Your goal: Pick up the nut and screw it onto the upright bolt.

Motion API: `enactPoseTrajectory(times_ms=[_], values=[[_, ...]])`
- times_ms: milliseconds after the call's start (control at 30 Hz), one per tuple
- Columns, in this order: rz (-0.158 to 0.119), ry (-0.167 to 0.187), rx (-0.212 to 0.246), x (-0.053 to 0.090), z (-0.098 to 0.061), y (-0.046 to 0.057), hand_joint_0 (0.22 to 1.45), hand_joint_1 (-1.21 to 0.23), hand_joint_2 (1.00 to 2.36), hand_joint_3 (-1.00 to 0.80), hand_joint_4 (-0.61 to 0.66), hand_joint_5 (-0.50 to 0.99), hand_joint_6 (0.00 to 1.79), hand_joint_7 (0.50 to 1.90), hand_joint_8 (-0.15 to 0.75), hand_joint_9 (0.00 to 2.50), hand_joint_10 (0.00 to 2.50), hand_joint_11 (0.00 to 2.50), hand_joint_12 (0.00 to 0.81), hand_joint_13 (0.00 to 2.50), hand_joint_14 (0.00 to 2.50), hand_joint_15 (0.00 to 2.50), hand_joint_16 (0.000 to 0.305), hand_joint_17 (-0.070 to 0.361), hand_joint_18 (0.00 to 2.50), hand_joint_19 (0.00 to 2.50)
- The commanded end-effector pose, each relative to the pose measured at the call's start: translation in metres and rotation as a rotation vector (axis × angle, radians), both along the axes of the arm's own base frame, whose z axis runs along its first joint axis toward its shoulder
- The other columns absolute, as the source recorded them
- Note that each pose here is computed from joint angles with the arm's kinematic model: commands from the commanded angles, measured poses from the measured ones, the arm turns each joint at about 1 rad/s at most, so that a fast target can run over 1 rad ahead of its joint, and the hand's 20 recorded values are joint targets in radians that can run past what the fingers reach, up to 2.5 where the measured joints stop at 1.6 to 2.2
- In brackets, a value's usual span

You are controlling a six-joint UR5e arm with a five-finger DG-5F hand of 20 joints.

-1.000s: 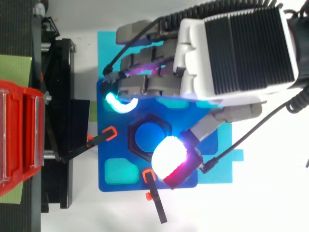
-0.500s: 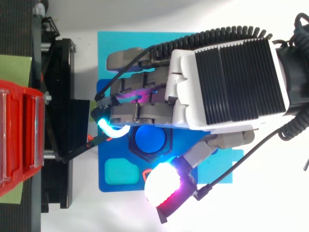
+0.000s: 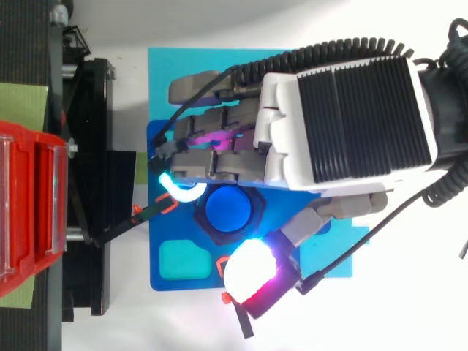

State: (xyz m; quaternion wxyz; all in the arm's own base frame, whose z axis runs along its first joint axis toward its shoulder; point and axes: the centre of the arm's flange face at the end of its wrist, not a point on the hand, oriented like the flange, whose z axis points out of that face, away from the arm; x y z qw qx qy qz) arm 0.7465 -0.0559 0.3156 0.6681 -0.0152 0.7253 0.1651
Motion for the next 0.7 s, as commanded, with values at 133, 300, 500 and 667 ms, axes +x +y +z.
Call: enactPoseTrajectory(times_ms=[133,300,500,667], values=[[-0.011,0.037,-0.004,-0.005,-0.004,-0.011,0.53,-0.18,1.0,-0.5,0.19,-0.02,0.5,1.44,0.284,0.99,0.0,0.0,0.258,0.7,0.0,0.0,0.025,0.056,0.36,0.0],[-0.023,0.031,-0.006,-0.006,-0.003,-0.022,0.53,-0.2,1.0,-0.5,0.17,-0.02,0.56,1.45,0.289,1.02,0.0,0.0,0.254,0.72,0.0,0.0,0.024,0.054,0.38,0.0],[-0.007,0.025,-0.003,-0.007,-0.002,-0.031,0.54,-0.2,1.0,-0.5,0.15,-0.02,0.66,1.31,0.295,1.09,0.0,0.0,0.242,0.77,0.0,0.0,0.023,0.052,0.43,0.0],[0.012,0.011,-0.001,-0.007,-0.001,-0.033,0.53,-0.2,1.0,-0.5,0.18,-0.01,0.54,1.49,0.295,1.07,0.0,0.0,0.248,0.76,0.0,0.0,0.024,0.053,0.43,0.0]])
